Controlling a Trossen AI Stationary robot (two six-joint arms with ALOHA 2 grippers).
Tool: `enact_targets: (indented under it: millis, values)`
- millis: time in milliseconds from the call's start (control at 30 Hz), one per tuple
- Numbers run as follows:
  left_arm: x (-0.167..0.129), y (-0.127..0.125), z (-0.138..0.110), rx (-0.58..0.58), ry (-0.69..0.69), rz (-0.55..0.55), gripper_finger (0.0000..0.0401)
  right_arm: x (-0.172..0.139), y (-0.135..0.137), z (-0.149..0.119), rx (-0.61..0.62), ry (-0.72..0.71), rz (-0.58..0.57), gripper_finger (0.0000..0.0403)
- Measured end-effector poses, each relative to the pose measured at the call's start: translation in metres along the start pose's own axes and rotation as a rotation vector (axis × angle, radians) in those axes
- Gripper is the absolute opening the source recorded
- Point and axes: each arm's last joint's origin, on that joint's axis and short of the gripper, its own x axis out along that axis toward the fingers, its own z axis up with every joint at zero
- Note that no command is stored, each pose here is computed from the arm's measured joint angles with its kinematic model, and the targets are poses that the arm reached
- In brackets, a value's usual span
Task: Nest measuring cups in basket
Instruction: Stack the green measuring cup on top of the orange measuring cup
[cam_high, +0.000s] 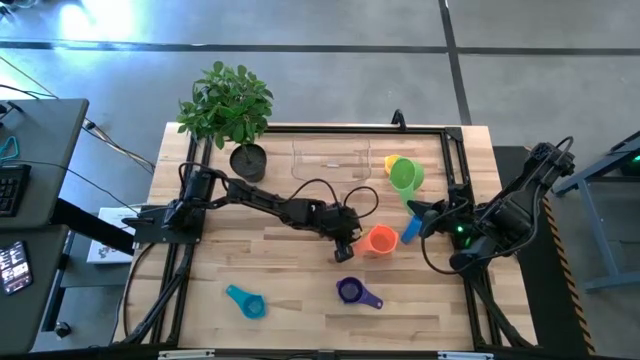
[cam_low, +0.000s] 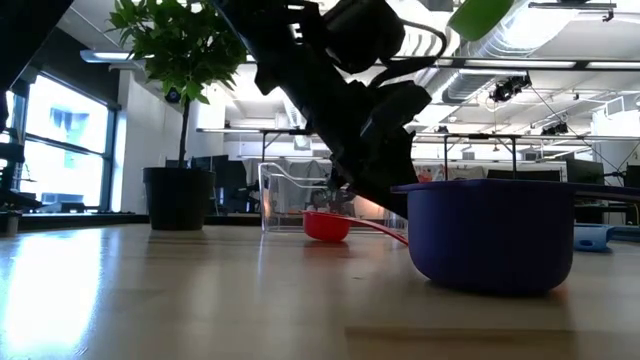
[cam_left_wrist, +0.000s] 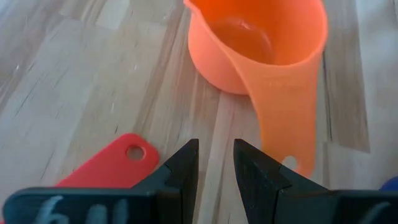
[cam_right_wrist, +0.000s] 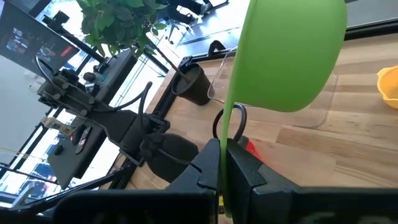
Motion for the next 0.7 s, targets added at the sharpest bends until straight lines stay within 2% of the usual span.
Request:
enact_targets:
  millis: [433,700]
  values:
    - [0.003,-0.031,-0.009,0.049,-0.028,-0.071,0.0090,0.000,0.000,0.000,0.000,0.001,0.000,0.0000]
    - [0.006,-0.033,-0.005,0.029,-0.087,-0.071,0.0090,0.000,0.000,0.000,0.006,0.001,0.000,0.0000]
